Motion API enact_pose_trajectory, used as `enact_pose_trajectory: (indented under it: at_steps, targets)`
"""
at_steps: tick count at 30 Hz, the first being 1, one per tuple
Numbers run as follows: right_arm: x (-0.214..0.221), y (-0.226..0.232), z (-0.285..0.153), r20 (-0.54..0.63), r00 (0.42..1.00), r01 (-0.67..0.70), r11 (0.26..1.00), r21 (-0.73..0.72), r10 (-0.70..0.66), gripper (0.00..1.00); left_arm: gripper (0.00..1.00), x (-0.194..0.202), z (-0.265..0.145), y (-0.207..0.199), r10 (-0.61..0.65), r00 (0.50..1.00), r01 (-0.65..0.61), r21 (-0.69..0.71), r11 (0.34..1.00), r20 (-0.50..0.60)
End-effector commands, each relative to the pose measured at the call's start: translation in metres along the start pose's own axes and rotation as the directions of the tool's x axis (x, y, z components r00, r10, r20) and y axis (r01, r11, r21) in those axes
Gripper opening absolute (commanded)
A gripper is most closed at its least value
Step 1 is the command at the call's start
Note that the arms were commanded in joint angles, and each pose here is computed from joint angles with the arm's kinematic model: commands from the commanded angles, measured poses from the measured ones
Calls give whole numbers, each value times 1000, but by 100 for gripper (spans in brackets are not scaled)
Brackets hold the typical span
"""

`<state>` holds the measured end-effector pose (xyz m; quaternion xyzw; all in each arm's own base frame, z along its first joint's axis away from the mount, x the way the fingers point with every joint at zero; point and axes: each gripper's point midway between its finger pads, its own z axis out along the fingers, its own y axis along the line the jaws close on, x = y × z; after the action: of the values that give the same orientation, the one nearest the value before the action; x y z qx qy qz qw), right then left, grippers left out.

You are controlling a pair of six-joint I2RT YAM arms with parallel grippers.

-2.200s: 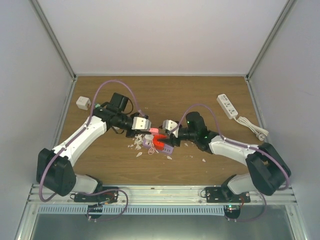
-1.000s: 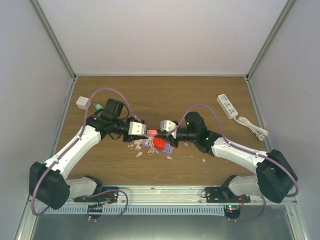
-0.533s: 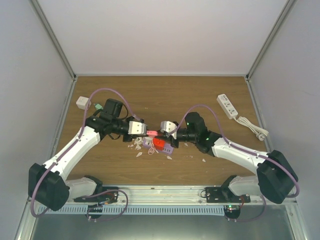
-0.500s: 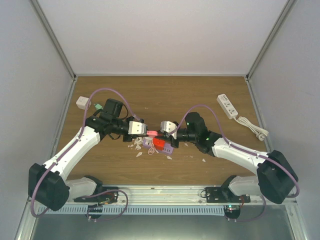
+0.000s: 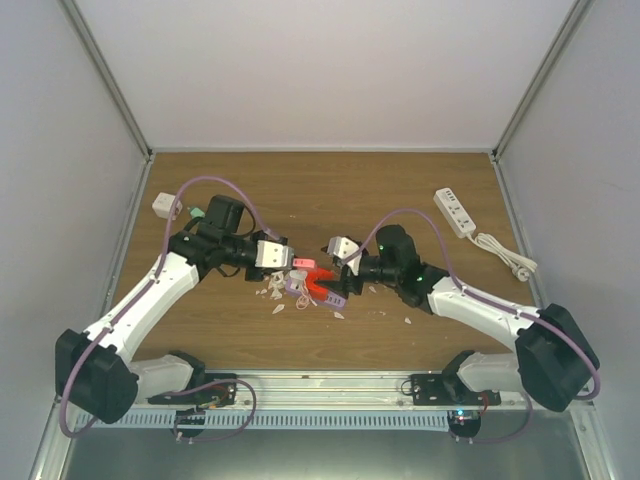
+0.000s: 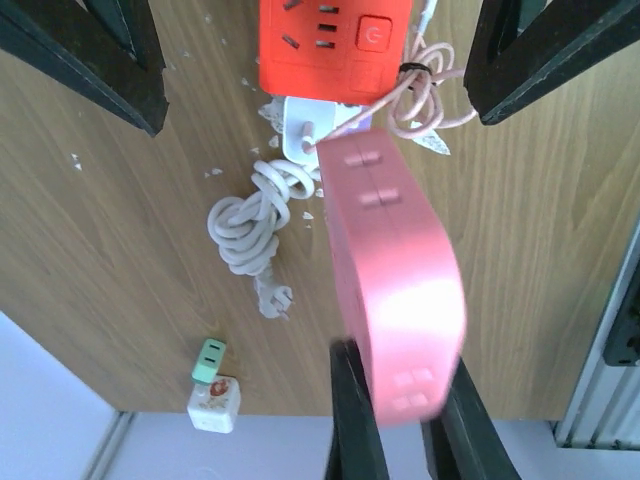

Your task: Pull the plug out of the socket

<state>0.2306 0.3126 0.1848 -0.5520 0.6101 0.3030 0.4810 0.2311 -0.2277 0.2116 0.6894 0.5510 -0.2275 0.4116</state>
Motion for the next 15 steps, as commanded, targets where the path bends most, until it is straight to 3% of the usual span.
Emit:
enact_pose_trajectory:
  at_steps: [1, 8, 15]
  targets:
    - [0, -11, -5, 19, 997, -69, 997, 28, 69, 83, 0, -38, -22, 18, 111, 991, -103, -101, 990, 78]
    - [-1, -16, -5, 20, 976, -214, 968, -133, 218, 82, 0, -47, -37, 37, 261, 965, -248, -246, 937, 22]
    - [-18, 7, -14, 39, 987, -136, 931, -340, 159, 84, 0, -45, -52, 57, 485, 860, -503, -413, 759, -157]
